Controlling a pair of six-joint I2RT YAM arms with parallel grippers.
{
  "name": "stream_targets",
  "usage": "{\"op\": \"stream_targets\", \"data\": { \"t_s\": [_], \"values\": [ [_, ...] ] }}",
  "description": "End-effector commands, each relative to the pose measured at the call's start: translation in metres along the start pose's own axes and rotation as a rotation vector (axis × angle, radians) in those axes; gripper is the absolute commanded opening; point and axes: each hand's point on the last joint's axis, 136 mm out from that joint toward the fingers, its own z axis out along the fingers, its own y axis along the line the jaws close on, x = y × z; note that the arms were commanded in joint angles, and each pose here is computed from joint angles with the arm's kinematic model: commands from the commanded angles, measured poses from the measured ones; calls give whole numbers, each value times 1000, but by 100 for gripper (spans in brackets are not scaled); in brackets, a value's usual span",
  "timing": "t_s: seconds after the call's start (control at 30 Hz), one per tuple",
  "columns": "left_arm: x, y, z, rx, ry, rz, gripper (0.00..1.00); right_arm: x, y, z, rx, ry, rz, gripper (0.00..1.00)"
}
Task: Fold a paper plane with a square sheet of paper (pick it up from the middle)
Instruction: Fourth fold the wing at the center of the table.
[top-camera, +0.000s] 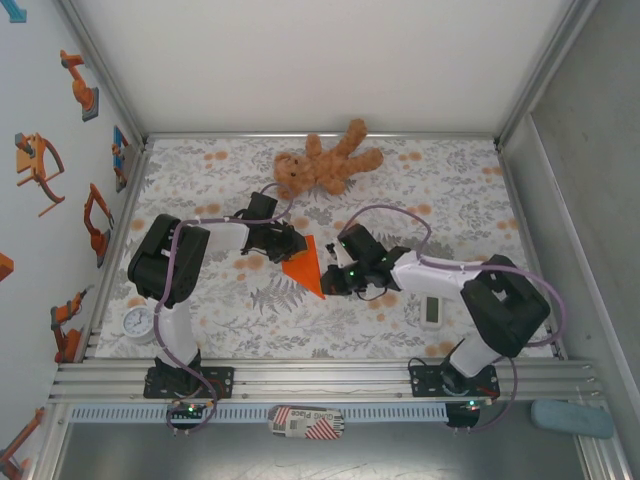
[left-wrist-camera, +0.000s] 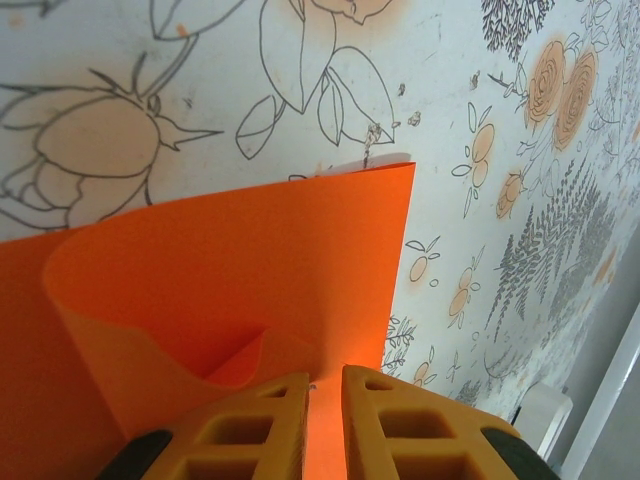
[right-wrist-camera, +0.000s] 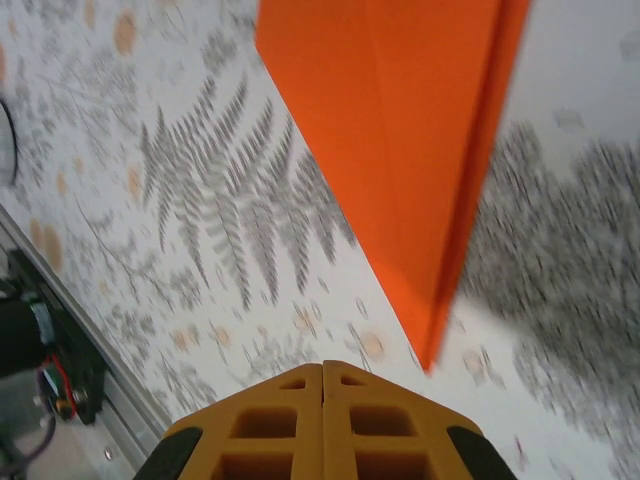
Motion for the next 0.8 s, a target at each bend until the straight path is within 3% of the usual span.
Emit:
{"op": "stream_targets", "data": {
  "t_s": [0.0,0.3,0.77],
  "values": [
    [18,71,16,-225,29,-122,18,-26,11,17,-31,-47,26,0],
    [17,62,12,-203,25,-108,19,-34,-7,43,25,-33,65,0],
    [10,41,1,-162,6,-73,19,19,-53,56,79,67,134,0]
  ]
}}
